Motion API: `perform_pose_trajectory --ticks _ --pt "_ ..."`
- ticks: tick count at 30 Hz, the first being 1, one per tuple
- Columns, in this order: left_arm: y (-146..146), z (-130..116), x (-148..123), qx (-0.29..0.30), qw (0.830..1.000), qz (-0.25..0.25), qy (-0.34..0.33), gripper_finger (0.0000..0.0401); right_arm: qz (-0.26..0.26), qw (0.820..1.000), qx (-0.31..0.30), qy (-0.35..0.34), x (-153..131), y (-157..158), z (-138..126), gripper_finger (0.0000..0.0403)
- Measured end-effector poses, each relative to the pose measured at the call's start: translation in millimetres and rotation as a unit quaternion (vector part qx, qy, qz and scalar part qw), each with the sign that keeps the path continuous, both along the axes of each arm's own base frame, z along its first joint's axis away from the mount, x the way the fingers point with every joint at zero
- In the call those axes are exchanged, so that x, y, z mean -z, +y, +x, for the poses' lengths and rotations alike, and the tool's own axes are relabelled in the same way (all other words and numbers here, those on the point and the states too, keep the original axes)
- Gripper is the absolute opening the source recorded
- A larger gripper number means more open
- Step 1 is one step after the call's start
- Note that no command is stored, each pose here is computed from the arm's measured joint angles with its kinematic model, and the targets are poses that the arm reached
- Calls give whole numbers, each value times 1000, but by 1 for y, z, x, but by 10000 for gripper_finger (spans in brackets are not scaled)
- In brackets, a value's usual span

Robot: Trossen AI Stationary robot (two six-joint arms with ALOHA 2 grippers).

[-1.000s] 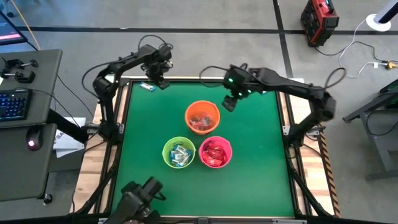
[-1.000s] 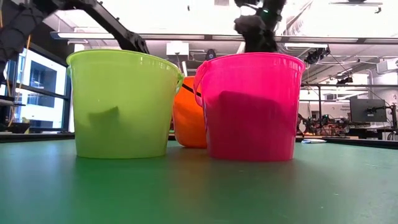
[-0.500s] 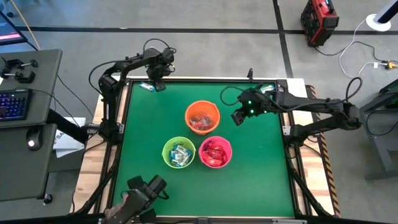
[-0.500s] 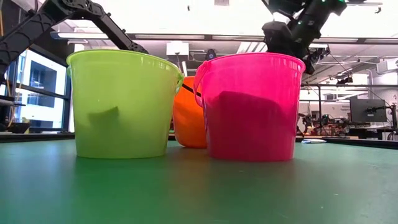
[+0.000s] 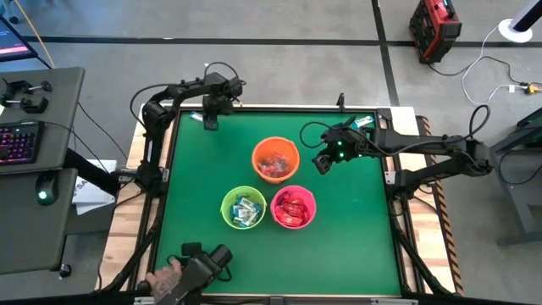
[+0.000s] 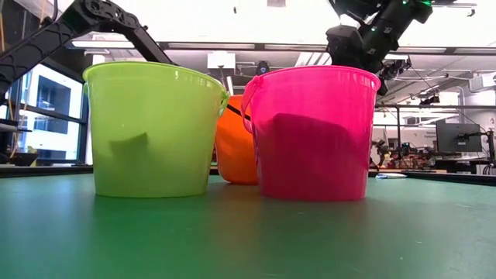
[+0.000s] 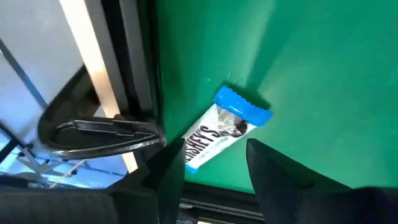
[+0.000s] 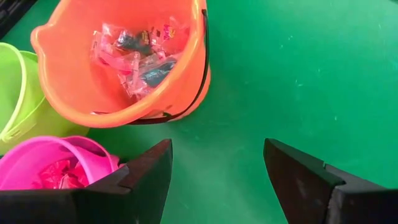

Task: Sort candy by brand, put in halloween buckets
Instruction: Put the white chocolate bar into the green bucket

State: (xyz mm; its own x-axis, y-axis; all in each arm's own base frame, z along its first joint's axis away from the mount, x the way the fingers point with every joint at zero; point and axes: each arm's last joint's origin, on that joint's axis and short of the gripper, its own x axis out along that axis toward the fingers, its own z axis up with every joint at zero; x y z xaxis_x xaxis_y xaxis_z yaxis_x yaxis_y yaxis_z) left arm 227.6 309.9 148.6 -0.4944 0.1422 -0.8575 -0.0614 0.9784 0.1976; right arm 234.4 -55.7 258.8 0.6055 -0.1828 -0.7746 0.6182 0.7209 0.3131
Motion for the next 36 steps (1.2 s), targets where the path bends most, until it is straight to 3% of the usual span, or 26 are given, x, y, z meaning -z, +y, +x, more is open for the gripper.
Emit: perform_pose_trajectory --ticks 6,11,19,26,36 --pt "2 -3 4 -5 1000 -12 -5 161 -4 1000 -6 2 0 0 0 245" --pt "3 -1 5 27 999 -39 -23 161 -10 1000 -13 3 0 0 0 245" --pt "7 -4 6 34 998 -37 -25 161 -15 1000 -20 6 0 0 0 245" --pt "4 -5 22 34 997 -76 6 161 -14 1000 -19 9 1 0 -1 245" --pt "3 -2 29 30 996 -78 17 143 -14 1000 -19 9 1 0 -1 245"
